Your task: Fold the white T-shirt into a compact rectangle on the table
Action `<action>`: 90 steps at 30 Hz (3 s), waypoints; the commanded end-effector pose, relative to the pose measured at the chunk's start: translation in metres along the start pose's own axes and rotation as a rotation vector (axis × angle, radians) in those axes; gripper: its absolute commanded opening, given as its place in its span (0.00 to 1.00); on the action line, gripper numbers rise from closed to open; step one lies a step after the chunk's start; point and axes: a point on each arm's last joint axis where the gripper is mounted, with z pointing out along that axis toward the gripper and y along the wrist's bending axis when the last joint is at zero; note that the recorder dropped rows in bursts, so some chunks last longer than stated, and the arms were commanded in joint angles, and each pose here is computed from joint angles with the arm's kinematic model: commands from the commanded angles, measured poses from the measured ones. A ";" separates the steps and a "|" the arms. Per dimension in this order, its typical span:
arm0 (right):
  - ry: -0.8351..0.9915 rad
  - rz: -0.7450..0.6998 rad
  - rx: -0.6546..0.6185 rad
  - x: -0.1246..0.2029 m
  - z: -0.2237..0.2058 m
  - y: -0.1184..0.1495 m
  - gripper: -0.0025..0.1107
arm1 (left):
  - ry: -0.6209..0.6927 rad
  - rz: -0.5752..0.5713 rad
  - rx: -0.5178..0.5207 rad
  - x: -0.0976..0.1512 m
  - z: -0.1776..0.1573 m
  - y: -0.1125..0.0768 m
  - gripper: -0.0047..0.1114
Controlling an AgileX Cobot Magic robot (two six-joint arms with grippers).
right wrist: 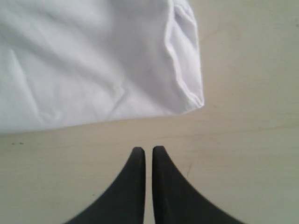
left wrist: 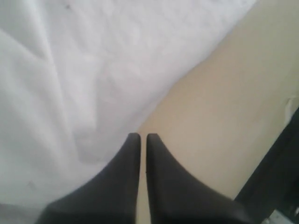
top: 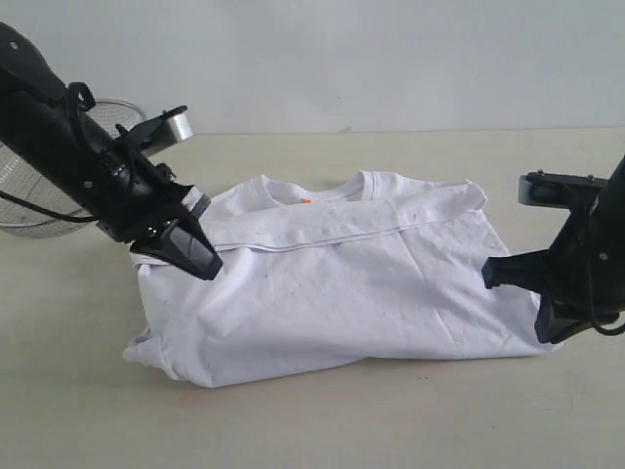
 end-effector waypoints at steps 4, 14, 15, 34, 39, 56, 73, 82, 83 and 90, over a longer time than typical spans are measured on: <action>-0.018 -0.014 -0.064 0.000 -0.005 0.005 0.02 | 0.088 0.022 -0.089 -0.001 0.037 -0.008 0.08; -0.008 -0.050 -0.063 0.001 -0.005 0.005 0.02 | 0.236 0.003 -0.406 0.010 0.041 0.022 0.08; -0.008 -0.050 -0.063 0.001 -0.005 0.005 0.02 | 0.245 0.004 -0.437 0.010 0.040 0.025 0.08; -0.023 -0.085 -0.071 0.000 -0.005 0.006 0.02 | 0.102 -0.068 -0.500 0.009 -0.007 -0.004 0.08; -0.037 -0.081 -0.074 -0.001 -0.005 0.006 0.02 | 0.029 -0.020 -0.345 -0.002 0.011 -0.008 0.08; -0.090 -0.085 -0.166 -0.033 0.034 0.017 0.02 | 0.039 -0.111 -0.325 -0.007 0.064 0.023 0.08; -0.099 -0.070 -0.163 -0.034 0.035 0.017 0.02 | 0.200 -0.057 -0.448 0.029 0.080 0.046 0.08; -0.061 -0.110 -0.182 -0.028 0.036 0.028 0.02 | 0.223 -0.069 -0.427 0.035 0.082 0.045 0.08; -0.066 -0.119 -0.181 -0.028 0.037 0.031 0.02 | 0.226 -0.075 -0.422 0.035 0.082 0.045 0.08; -0.071 -0.146 -0.169 -0.027 0.037 0.035 0.02 | 0.263 -0.083 -0.396 0.039 0.082 0.042 0.08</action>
